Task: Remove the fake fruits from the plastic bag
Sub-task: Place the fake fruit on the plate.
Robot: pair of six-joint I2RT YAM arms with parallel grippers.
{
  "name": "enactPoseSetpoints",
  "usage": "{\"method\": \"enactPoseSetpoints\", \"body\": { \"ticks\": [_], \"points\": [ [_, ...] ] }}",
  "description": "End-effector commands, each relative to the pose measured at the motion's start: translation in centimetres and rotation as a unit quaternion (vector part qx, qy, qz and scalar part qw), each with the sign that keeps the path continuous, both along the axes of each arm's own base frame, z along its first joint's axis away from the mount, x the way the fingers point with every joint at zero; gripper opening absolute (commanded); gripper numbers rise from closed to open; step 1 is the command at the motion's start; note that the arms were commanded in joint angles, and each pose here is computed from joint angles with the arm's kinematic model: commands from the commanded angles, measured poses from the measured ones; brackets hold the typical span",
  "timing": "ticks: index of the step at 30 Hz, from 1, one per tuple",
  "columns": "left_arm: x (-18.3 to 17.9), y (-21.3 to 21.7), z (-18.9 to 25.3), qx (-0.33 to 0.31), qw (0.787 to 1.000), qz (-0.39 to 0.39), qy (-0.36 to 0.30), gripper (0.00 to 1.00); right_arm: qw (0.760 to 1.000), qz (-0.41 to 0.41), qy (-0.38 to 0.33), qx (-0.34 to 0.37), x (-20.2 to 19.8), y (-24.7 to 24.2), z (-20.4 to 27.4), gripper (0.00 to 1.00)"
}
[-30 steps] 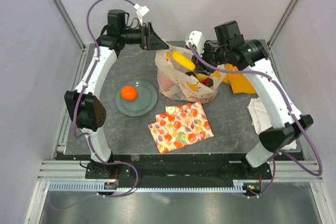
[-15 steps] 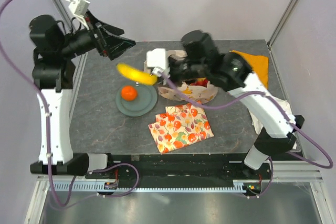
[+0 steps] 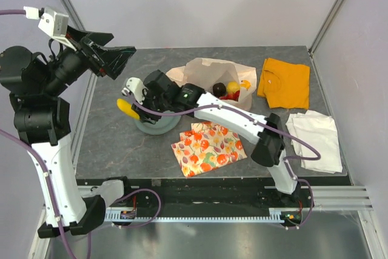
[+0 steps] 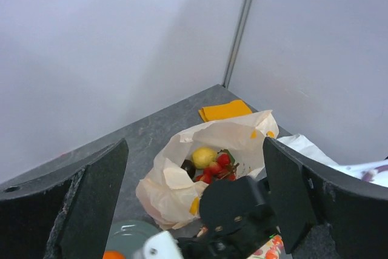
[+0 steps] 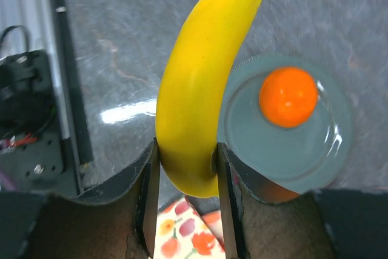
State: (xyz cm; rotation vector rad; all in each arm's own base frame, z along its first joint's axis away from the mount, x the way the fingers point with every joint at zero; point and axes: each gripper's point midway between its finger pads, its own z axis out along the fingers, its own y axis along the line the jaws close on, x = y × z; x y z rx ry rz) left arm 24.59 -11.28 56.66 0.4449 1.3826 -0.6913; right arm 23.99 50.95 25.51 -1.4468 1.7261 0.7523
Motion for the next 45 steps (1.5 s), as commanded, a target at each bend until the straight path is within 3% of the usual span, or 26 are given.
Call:
{"method": "enactPoseSetpoints", "body": {
  "ticks": [1,4,10,20,27,32,35,36,38,45],
  "points": [
    [-1.0,1.5,0.0,0.012,0.998,0.058,-0.018,0.99,0.991,-0.135,0.024,0.013,4.1,2.0,-3.0,0.00],
    [-0.9,1.8,-0.7,0.014,0.998,0.065,-0.010,0.99,0.983,-0.181,0.034,-0.002,5.3,2.6,-5.9,0.00],
    [-0.6,2.0,-2.0,0.009,0.998,0.064,0.011,0.99,0.979,-0.199,0.032,-0.037,5.8,3.6,-10.8,0.00],
    [-0.3,2.4,-3.3,-0.006,0.998,0.055,0.038,0.99,0.971,-0.232,0.009,-0.058,7.2,3.8,-13.9,0.00],
    [-0.1,2.1,-3.5,-0.011,0.998,0.042,0.048,0.99,0.972,-0.225,0.022,-0.071,6.3,4.3,-16.0,0.09],
    [-0.5,1.8,-3.7,-0.012,0.998,0.034,0.049,0.99,0.972,-0.224,0.014,-0.073,5.8,5.0,-16.4,0.42],
    [-0.5,1.7,-4.1,-0.014,0.998,0.031,0.055,0.99,0.973,-0.219,0.010,-0.076,5.4,5.3,-16.7,0.70],
    [-0.6,1.7,-4.2,-0.016,0.998,0.030,0.058,0.99,0.973,-0.217,0.010,-0.077,5.2,5.3,-16.8,0.85],
    [-0.6,1.6,-4.3,-0.017,0.998,0.027,0.060,0.99,0.973,-0.214,0.010,-0.080,5.0,5.2,-16.7,0.98],
    [-0.8,1.3,-3.8,-0.020,0.998,0.017,0.055,0.99,0.977,-0.200,0.007,-0.072,4.6,3.7,-12.5,0.98]
  ]
}}
